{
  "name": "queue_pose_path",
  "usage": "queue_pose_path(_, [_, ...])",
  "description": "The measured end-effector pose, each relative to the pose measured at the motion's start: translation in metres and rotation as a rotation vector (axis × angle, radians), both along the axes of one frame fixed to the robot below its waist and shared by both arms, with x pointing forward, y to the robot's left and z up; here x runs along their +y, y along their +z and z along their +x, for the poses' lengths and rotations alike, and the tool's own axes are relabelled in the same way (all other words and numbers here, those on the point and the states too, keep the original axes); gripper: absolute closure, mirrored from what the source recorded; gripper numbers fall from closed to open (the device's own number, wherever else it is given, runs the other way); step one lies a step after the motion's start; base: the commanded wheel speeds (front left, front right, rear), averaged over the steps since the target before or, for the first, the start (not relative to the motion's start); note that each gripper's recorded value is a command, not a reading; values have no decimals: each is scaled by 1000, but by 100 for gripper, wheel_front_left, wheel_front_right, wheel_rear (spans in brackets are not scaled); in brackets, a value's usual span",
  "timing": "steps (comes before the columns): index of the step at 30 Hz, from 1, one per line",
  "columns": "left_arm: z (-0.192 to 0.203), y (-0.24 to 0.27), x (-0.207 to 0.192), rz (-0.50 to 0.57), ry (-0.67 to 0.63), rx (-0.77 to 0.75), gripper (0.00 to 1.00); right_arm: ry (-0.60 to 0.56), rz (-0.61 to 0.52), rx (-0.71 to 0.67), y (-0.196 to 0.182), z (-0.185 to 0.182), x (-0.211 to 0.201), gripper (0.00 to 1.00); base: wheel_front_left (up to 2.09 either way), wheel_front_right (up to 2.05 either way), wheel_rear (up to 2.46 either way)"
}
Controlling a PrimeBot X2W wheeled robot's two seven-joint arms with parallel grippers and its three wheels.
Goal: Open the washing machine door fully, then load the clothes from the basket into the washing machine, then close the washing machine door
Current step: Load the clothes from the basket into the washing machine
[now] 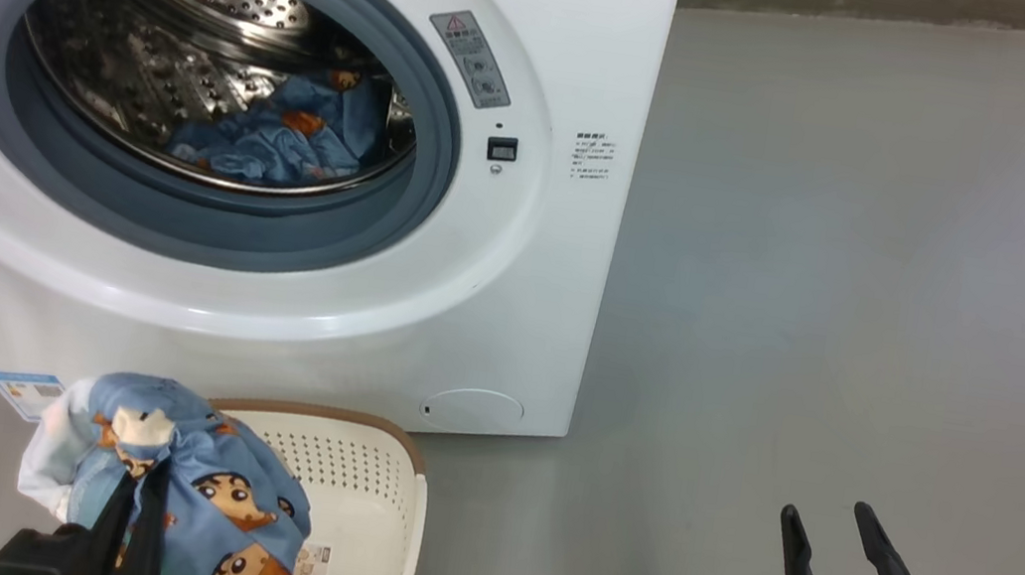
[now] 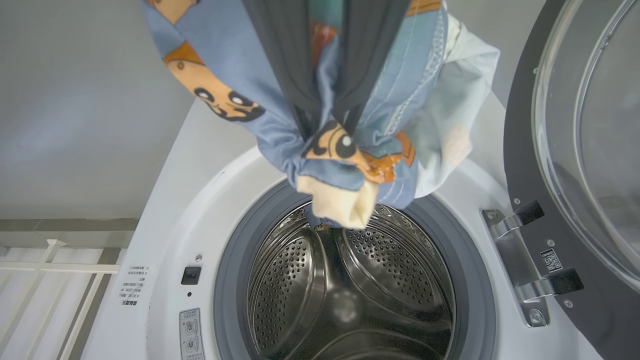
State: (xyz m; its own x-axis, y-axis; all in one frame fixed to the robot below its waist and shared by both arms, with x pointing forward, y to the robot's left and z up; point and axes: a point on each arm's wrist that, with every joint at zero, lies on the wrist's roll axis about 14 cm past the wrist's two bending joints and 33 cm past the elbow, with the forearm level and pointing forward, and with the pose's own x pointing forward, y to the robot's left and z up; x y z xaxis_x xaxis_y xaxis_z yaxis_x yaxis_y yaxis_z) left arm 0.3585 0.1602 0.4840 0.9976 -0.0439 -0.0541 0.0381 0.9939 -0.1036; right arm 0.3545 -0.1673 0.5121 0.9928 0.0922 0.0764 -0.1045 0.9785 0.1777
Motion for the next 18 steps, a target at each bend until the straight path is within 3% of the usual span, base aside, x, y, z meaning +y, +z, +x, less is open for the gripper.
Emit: queue_pose_path(18, [-11, 9, -3, -7, -16, -23, 100, -7, 3, -17, 9, -15, 0, 0, 0, 0, 0])
